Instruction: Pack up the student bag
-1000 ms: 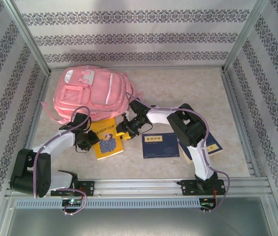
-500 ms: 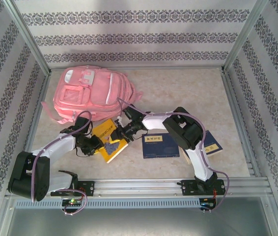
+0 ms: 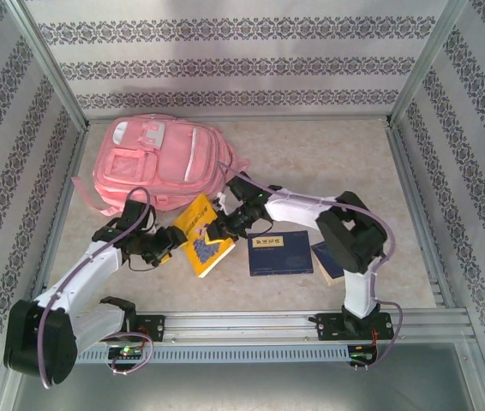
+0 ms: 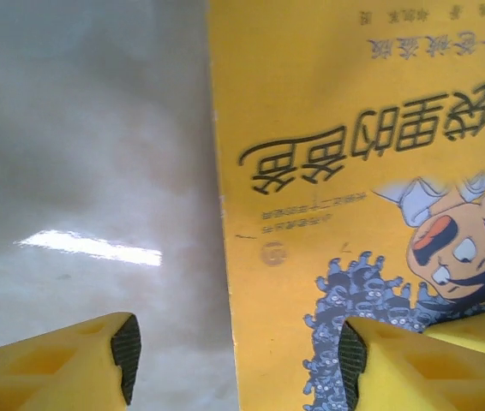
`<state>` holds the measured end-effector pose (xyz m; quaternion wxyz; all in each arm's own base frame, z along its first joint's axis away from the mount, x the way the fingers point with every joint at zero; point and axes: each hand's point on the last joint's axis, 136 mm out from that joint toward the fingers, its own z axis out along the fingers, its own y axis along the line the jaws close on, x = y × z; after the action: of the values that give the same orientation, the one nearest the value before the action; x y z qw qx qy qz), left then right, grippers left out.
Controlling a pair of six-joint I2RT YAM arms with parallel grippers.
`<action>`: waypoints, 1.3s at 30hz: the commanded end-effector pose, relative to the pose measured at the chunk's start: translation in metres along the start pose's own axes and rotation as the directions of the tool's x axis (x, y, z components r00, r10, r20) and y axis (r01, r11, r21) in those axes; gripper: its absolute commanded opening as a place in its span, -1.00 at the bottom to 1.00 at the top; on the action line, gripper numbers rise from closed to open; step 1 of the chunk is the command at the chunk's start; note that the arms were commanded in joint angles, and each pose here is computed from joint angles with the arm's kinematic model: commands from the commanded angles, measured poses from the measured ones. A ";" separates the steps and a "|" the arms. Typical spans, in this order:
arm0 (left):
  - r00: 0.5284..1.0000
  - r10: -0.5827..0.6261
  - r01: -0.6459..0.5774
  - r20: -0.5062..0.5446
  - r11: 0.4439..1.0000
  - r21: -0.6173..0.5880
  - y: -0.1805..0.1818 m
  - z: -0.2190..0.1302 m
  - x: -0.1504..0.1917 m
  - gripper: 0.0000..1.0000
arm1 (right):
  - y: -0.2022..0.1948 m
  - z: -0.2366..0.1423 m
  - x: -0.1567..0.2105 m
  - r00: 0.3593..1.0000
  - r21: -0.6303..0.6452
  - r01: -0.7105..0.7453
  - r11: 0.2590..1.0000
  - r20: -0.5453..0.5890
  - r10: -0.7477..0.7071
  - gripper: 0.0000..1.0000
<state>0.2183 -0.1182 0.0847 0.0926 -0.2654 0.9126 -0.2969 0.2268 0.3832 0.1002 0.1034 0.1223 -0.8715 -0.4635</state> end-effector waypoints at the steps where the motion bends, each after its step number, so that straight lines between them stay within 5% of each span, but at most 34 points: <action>1: 0.999 0.017 -0.023 0.046 0.988 0.151 -0.046 -0.027 -0.007 0.50 | 0.044 -0.043 0.001 0.989 -0.013 0.125 0.992 0.079 -0.124 -1.00; 7: 0.984 0.100 -0.150 0.149 0.915 0.375 -0.134 -0.079 -0.031 0.67 | 0.117 -0.108 0.008 0.964 -0.174 0.218 0.960 0.188 -0.185 -1.00; 19: 0.958 0.219 -0.284 0.185 0.629 0.724 -0.280 -0.155 -0.038 0.47 | 0.221 -0.216 0.021 0.873 -0.361 0.399 0.843 0.430 -0.230 -1.00; 27: 0.958 0.223 -0.270 0.181 0.489 0.829 -0.316 -0.173 -0.034 -0.10 | 0.208 -0.243 0.016 0.848 -0.339 0.375 0.863 0.501 -0.172 -1.00; 34: 0.950 0.242 -0.284 0.200 0.390 0.876 -0.329 -0.185 -0.026 -0.93 | 0.192 -0.250 0.012 0.842 -0.322 0.335 0.886 0.524 -0.128 -1.00; 37: 0.946 0.250 -0.292 0.207 0.376 0.879 -0.335 -0.189 -0.024 -1.00 | 0.190 -0.251 0.013 0.836 -0.311 0.335 0.890 0.534 -0.128 -1.00; 39: 0.945 0.254 -0.294 0.207 0.376 0.879 -0.337 -0.189 -0.023 -1.00 | 0.188 -0.254 0.013 0.828 -0.292 0.332 0.897 0.546 -0.128 -0.76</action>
<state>0.3336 -0.2373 0.3999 0.2599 -0.0706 0.6770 -0.6850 0.2687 0.2894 0.3829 -0.1307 0.0659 -0.7487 -0.6465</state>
